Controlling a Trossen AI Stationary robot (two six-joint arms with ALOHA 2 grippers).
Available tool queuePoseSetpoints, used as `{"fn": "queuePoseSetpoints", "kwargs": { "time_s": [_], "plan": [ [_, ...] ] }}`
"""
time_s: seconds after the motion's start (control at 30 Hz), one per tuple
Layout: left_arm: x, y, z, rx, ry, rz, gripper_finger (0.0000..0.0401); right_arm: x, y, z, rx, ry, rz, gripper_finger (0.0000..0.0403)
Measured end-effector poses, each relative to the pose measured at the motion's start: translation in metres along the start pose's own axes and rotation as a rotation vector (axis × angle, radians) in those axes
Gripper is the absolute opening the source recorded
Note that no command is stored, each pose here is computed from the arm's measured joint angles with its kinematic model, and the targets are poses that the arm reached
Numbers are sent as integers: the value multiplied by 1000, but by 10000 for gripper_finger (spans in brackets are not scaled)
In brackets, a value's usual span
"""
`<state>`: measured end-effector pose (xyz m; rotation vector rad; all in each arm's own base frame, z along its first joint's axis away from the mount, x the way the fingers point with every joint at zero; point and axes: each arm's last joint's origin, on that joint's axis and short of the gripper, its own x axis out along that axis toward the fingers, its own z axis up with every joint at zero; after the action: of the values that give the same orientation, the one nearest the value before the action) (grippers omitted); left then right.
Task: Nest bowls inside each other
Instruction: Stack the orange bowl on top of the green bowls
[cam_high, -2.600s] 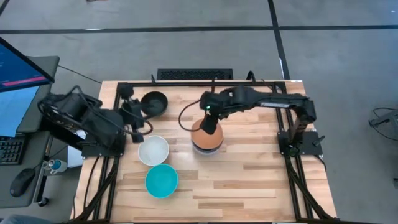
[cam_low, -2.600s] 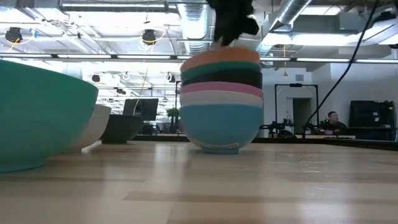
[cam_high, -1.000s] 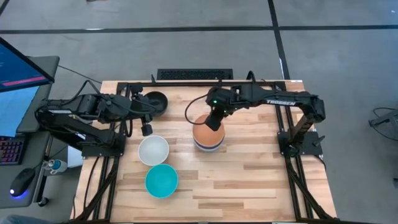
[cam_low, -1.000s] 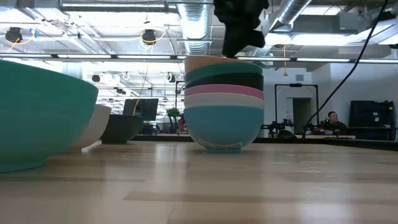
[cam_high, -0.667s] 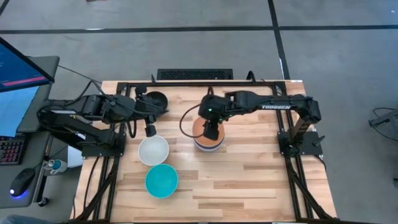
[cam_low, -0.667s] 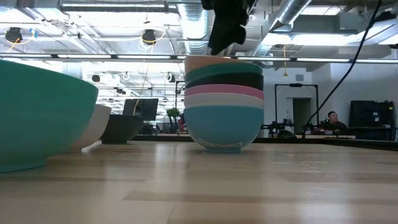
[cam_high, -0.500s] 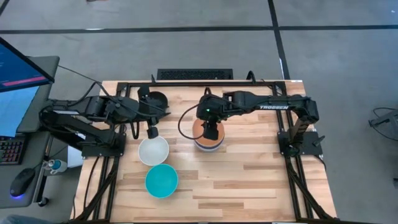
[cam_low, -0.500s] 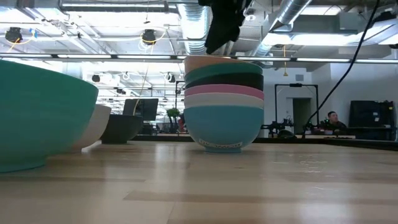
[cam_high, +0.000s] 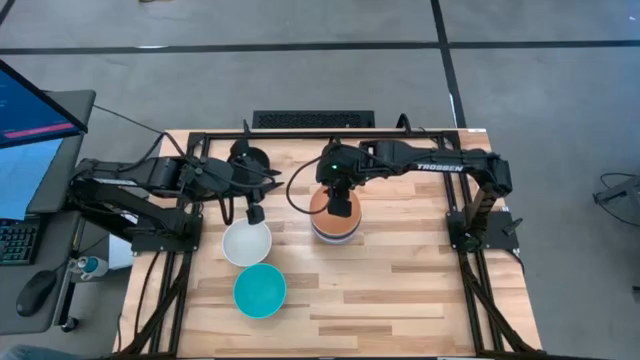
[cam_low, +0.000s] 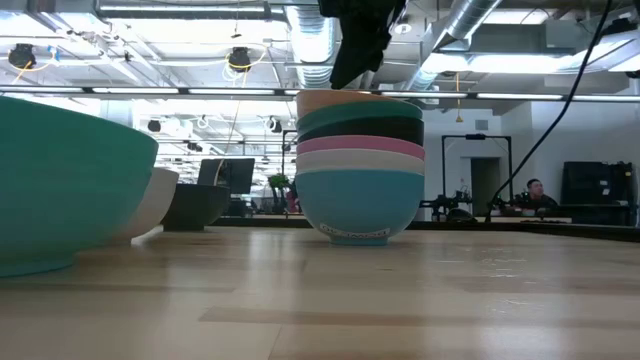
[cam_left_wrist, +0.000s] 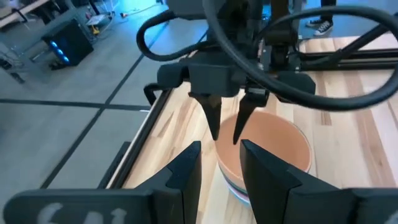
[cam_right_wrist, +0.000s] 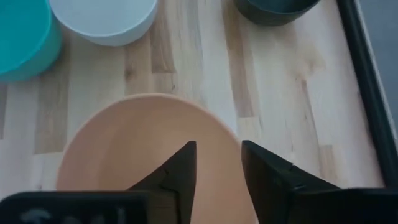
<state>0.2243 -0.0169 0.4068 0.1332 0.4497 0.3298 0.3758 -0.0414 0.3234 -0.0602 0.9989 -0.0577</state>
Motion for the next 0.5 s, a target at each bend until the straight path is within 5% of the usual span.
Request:
{"fn": "queuePoseSetpoints", "kwargs": {
  "time_s": [0.5],
  "plan": [
    [2, -1, 2, -11, -21, 6, 103, 15, 1, -8, 47, 9, 46, 74]
  ]
}}
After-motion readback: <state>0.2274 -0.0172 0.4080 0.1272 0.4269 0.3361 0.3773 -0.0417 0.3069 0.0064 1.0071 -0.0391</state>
